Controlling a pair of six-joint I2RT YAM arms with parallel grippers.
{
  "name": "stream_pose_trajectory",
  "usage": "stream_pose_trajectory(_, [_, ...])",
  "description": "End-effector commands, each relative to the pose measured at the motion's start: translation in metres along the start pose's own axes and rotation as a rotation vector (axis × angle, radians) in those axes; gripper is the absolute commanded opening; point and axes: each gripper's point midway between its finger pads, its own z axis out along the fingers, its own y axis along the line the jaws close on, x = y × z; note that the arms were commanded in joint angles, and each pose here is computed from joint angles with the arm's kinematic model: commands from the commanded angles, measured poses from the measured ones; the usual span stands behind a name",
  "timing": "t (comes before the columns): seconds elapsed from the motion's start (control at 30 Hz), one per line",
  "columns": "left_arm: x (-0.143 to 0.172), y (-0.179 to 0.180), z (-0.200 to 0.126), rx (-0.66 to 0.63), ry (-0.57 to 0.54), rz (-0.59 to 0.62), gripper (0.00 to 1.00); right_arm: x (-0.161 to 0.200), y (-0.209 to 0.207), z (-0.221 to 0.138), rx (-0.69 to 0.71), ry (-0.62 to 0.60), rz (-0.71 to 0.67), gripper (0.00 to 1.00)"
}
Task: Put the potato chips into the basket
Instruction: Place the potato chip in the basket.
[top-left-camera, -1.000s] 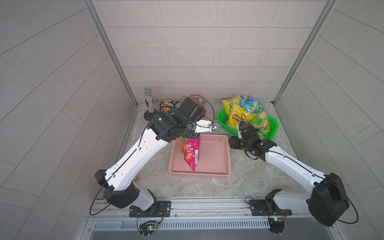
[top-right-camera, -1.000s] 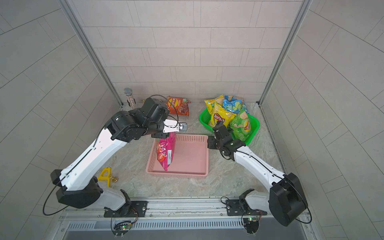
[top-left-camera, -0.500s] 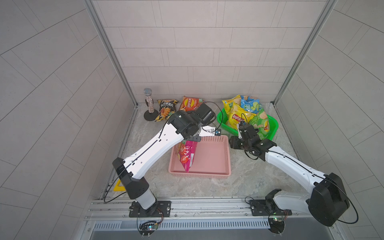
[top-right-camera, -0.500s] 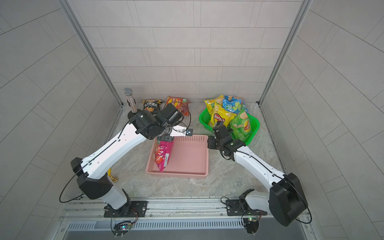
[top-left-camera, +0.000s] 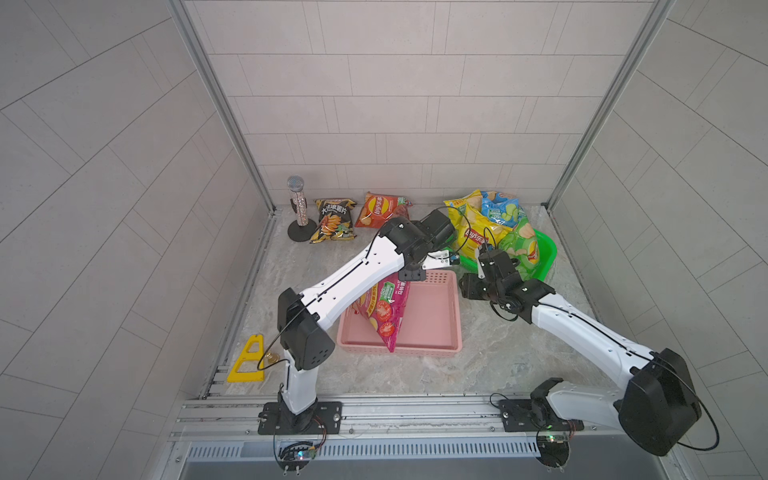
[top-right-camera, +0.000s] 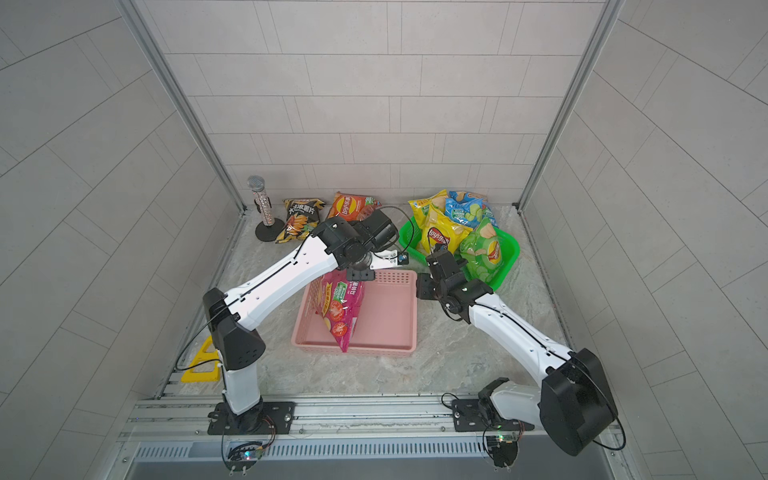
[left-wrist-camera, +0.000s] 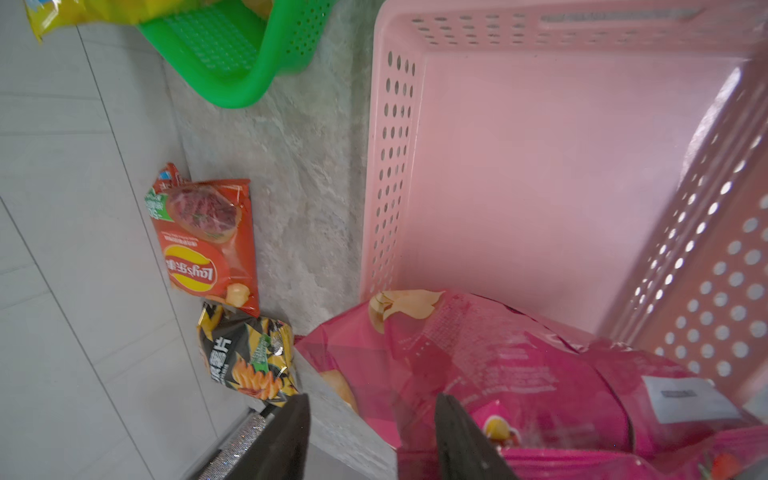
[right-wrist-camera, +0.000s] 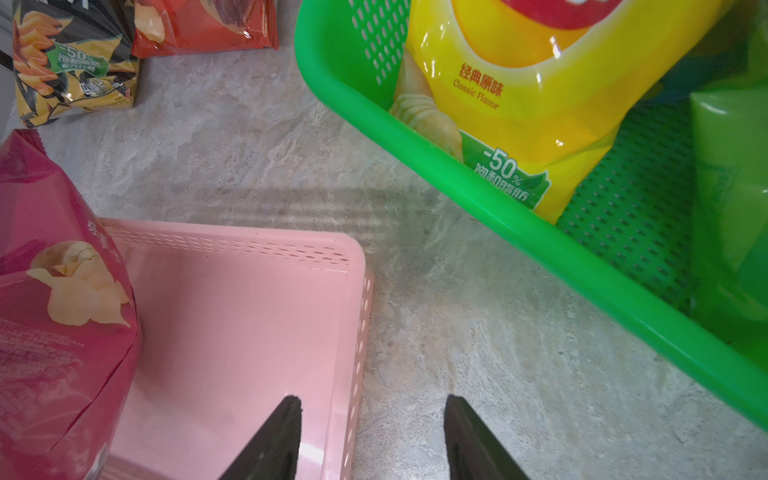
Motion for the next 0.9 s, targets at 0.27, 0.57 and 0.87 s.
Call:
stream_pose_trajectory(0.27, [-0.003, 0.059, -0.064, -0.064, -0.254, -0.367, 0.93, 0.002, -0.004, -0.012, 0.013, 0.01, -0.002, 0.61])
stream_pose_trajectory(0.57, [0.108, 0.065, -0.051, -0.015, -0.221, -0.668, 0.93, 0.002, 0.079, -0.056, -0.25, 0.042, -0.057, 0.61])
stream_pose_trajectory(0.87, [0.209, 0.002, 0.005, 0.135, -0.145, -0.931, 0.9, 0.048, 0.204, -0.108, -0.653, 0.181, -0.187, 0.6])
